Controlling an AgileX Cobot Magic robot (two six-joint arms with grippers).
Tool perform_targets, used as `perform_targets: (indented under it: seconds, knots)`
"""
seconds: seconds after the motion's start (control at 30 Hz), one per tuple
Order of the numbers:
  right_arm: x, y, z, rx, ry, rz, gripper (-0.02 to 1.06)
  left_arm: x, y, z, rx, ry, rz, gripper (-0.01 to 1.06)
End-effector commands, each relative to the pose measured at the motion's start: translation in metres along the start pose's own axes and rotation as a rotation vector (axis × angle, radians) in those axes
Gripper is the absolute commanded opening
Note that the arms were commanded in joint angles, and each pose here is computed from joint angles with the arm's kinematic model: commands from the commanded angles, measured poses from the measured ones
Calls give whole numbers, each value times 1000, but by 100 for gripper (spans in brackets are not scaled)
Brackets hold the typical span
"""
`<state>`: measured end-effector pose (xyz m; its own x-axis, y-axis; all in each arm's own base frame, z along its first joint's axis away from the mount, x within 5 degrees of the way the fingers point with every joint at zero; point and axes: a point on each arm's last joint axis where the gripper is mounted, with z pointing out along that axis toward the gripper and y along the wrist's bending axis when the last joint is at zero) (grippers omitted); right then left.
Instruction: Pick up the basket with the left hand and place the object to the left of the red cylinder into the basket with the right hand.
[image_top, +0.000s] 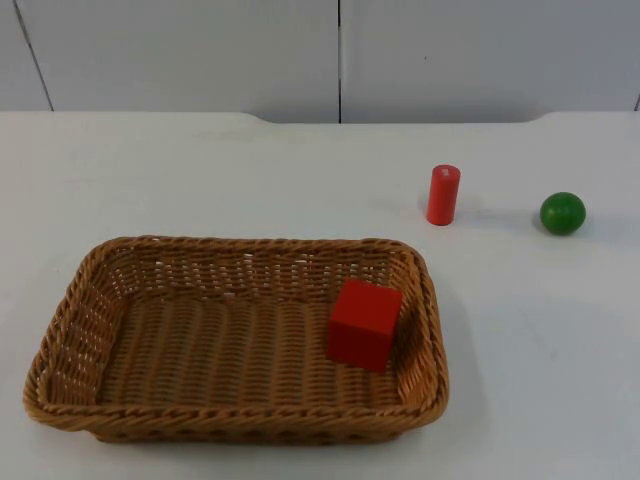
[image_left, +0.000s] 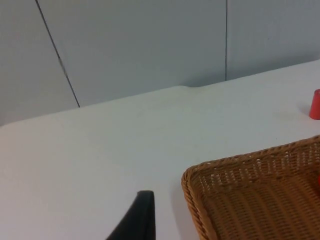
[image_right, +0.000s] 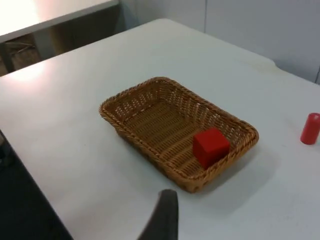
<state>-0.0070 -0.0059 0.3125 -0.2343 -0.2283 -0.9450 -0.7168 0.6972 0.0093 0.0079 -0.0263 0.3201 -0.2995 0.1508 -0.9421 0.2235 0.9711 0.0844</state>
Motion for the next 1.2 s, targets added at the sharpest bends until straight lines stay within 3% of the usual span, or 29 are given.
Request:
perform_targets:
  seconds: [0.0,0.2,0.33,0.47,0.77,1.07,1.17]
  knots:
    - [6,-1,-3,10,5,8,76,5,-1,-3,-2,13,2,105]
    - [22,-1,8,11,83,8,76,12,-5,-14,-14,-2,14,105]
    - [25,-2,8,25,117,-4,76,21,0,-20,-108,34,-24,105]
    - [29,-2,12,27,138,-3,76,27,5,-20,-154,88,-57,105]
    - [30,-2,12,28,140,8,76,47,6,0,-131,168,-94,105]
    - [30,-2,12,28,140,8,76,47,6,0,-137,167,-107,105]
    - [30,-2,12,28,140,8,76,49,14,-1,-225,174,-169,105]
